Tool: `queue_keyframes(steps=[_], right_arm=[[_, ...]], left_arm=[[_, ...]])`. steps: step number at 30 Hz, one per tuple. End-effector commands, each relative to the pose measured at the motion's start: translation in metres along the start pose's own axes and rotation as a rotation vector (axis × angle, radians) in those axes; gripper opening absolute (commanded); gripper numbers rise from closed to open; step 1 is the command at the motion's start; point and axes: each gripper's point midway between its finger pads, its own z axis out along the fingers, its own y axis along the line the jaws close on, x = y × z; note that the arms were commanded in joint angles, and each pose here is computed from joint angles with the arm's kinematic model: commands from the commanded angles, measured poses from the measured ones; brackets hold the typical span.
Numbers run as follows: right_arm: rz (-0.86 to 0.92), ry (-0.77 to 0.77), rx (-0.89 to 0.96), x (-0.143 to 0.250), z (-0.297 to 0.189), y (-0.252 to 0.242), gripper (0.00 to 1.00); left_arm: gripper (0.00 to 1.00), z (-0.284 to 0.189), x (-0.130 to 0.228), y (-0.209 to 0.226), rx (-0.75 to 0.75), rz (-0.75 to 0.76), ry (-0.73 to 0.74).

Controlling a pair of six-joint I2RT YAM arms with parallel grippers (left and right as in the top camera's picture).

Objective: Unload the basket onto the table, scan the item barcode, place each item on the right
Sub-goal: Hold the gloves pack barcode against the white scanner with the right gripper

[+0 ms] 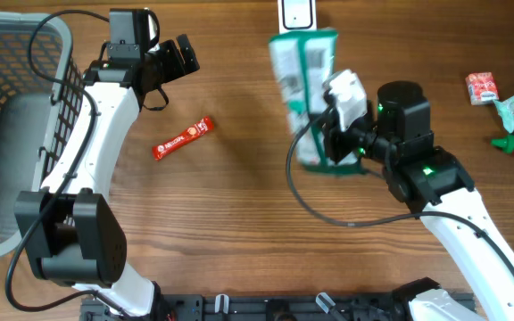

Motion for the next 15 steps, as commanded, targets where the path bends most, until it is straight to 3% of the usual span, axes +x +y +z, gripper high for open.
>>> queue_keyframes(steps=[1,3,9,15], right_arm=[[-0.078,-0.014,0.402,-0.012,-0.006,-0.070,0.05],[-0.132,-0.014,0.462,-0.015,-0.001,-0.082,0.05],[-0.217,0.058,0.919,-0.011,-0.006,-0.157,0.05],[-0.410,0.084,0.989,-0.010,0.034,-0.177,0.05]], left_arm=[[1.00,-0.008,-0.002,-0.003,-0.002,0.026,-0.019],[1.00,-0.007,-0.002,-0.003,-0.003,0.026,-0.018],[1.00,-0.008,-0.002,-0.003,-0.002,0.026,-0.019],[1.00,-0.008,-0.002,-0.003,-0.002,0.026,-0.019]])
